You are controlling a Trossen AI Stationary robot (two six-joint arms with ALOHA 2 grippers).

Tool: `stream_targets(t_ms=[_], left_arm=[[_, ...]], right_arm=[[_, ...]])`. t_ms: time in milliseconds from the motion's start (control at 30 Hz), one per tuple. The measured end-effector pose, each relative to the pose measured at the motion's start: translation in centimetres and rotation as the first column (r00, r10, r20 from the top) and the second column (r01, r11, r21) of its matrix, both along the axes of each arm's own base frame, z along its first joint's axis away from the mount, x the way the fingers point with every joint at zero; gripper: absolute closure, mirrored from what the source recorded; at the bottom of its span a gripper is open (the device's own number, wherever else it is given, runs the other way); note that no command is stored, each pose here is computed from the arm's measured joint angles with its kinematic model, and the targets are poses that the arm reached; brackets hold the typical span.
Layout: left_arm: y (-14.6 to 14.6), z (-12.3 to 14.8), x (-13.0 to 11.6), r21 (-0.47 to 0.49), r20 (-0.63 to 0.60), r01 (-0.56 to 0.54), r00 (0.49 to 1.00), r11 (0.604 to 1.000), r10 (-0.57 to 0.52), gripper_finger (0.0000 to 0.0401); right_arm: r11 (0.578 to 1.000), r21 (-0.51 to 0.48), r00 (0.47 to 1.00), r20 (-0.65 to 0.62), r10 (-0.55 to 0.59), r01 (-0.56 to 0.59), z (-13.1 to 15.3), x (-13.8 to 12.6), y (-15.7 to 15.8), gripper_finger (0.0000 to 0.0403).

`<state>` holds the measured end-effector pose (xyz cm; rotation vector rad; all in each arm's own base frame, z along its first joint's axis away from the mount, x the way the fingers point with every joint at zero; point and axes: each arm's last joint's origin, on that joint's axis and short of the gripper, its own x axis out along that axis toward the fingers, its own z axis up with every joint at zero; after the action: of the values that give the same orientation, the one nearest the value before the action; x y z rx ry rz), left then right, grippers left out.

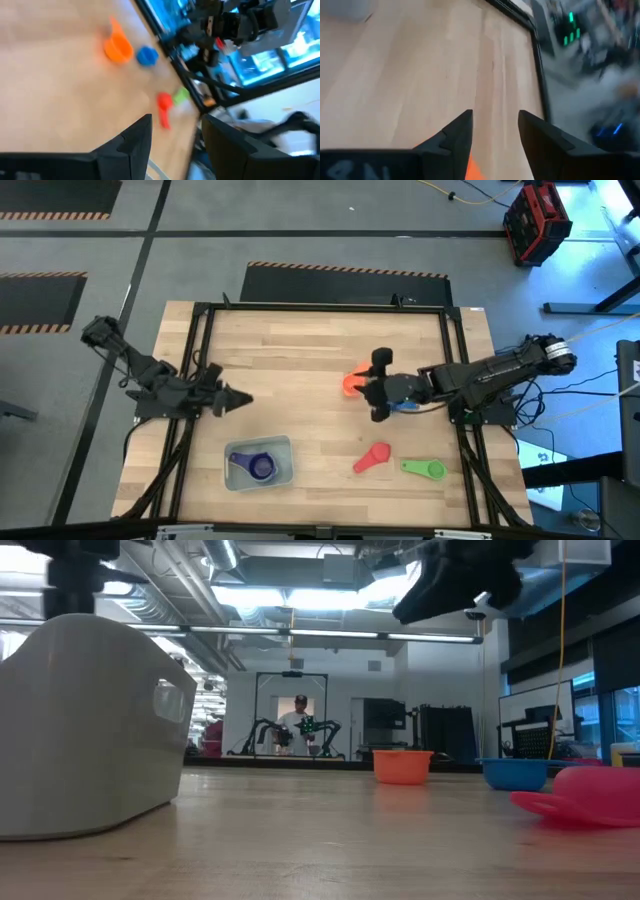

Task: Nest measuring cups in basket
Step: Stack the orange measuring cup on top of the violet measuring cup in the gray bin

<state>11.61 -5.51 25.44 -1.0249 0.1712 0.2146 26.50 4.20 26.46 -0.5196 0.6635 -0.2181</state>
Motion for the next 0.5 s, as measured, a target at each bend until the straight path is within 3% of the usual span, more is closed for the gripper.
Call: stream_targets(t_ms=[100,200,500], left_arm=[[0.6,-0.2,0.5,0.121,-0.024,-0.049,0.998,0.991,0.052,0.0235],[1.0,-0.4,1.0,0.2,-0.048,-0.077,0.995,0.977,0.088,0.0235],[1.6,-1.0,1.9,0.361,-0.116,-0.078,0.985,0.929,0.128,0.0235]], right_arm=[[0.98,0.144,0.989,0.02,-0.143,0.139,-0.3,-0.1,-1.0,0.024],[0.931,0.251,0.962,-0.002,-0.272,0.264,-0.8,-0.4,-1.9,0.024],[0.758,0.425,0.859,-0.111,-0.499,0.495,-1.8,-1.4,-3.9,0.024]])
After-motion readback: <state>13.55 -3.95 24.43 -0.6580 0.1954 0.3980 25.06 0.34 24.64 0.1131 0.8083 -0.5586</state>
